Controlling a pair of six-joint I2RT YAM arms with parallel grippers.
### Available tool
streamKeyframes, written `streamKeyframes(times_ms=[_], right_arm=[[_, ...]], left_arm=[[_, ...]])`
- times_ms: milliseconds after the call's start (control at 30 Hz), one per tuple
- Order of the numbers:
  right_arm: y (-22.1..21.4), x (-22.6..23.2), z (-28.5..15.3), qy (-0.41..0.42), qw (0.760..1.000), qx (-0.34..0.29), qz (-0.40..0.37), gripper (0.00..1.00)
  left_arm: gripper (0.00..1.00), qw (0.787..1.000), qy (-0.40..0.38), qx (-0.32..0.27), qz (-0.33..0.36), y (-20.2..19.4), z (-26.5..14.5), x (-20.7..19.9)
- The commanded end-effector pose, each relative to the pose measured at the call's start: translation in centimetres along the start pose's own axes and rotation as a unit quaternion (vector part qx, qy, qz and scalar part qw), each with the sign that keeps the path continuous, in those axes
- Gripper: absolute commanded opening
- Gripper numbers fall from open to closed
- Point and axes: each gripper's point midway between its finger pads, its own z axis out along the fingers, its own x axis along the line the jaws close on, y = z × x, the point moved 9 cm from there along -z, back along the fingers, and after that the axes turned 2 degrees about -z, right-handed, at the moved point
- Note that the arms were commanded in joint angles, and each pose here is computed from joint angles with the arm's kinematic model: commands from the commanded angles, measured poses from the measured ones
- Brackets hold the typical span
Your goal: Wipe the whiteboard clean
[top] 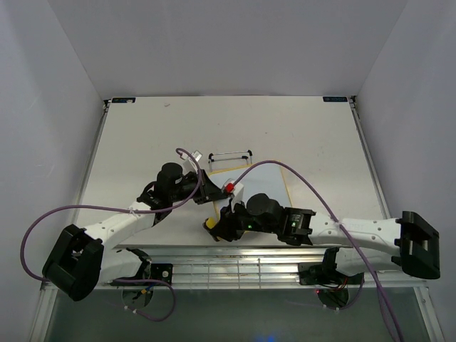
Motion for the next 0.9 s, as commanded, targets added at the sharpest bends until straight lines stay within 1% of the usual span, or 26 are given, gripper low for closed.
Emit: streamKeyframes(times_ms=[0,167,267,300,333,400,433,500,533,567,600,633,667,700,733,800,833,867], right_arm=[[2.3,1.2,-2.3,0.018,0.999,-0.047,-0.007,0.08],[4.6,0.7,-6.1,-0.007,0.996,-0.091,-0.017,0.08],[5.3,-0.9,-8.2,-0.056,0.993,-0.099,-0.026,0.08],[6.0,-1.6,-8.9,-0.087,0.99,-0.11,-0.026,0.08],[6.2,-3.4,-9.8,-0.132,0.985,-0.107,-0.019,0.08],[6.9,-6.1,-11.0,-0.195,0.975,-0.103,-0.023,0.08],[8.1,-9.0,-12.1,-0.259,0.96,-0.109,-0.004,0.08],[8.3,-12.4,-13.5,-0.324,0.943,-0.077,0.001,0.08],[8.9,-15.7,-15.0,-0.384,0.92,-0.074,0.028,0.08],[9.1,-17.4,-15.8,-0.411,0.908,-0.069,0.039,0.08],[9.2,-19.1,-16.6,-0.423,0.902,-0.066,0.056,0.08],[8.5,-22.8,-18.3,-0.467,0.879,-0.047,0.089,0.08],[8.9,-24.4,-19.1,-0.476,0.873,-0.045,0.098,0.08],[8.8,-26.2,-19.8,-0.494,0.862,-0.037,0.11,0.08],[7.5,-29.4,-20.2,-0.508,0.851,-0.002,0.136,0.08],[7.7,-32.1,-20.2,-0.506,0.85,0.013,0.148,0.09],[6.4,-34.5,-20.1,-0.51,0.842,0.039,0.174,0.09],[6.7,-35.5,-19.9,-0.51,0.841,0.041,0.176,0.1]], left_arm=[[0.0,0.998,-0.055,-0.01,0.019,1.1,-0.3,-2.8],[0.0,0.998,-0.052,-0.014,0.019,1.2,-0.2,-2.8],[0.0,0.998,-0.052,-0.016,0.02,1.4,-0.1,-2.8],[0.0,0.998,-0.052,-0.017,0.021,1.4,-0.1,-2.9],[0.0,0.998,-0.053,-0.018,0.022,1.5,-0.1,-3.0],[0.0,0.998,-0.057,-0.019,0.025,1.5,-0.2,-3.2],[0.0,0.998,-0.06,-0.02,0.027,1.6,-0.3,-3.3],[0.0,0.997,-0.067,-0.023,0.031,1.6,-0.6,-3.7],[0.0,0.997,-0.07,-0.024,0.031,1.6,-0.7,-3.8],[0.0,0.996,-0.074,-0.025,0.033,1.5,-0.9,-4.0],[0.0,0.995,-0.082,-0.03,0.038,1.6,-1.2,-4.4],[0.0,0.995,-0.087,-0.031,0.038,1.5,-1.5,-4.7],[0.0,0.994,-0.094,-0.032,0.04,1.4,-1.7,-4.9],[0.0,0.993,-0.103,-0.037,0.045,1.4,-2.1,-5.4],[0.0,0.992,-0.11,-0.037,0.046,1.4,-2.4,-5.7],[0.0,0.991,-0.118,-0.041,0.048,1.3,-2.9,-6.0],[0.0,0.989,-0.127,-0.048,0.053,1.3,-3.4,-6.6],[0.0,0.989,-0.131,-0.052,0.052,1.2,-3.7,-6.8]])
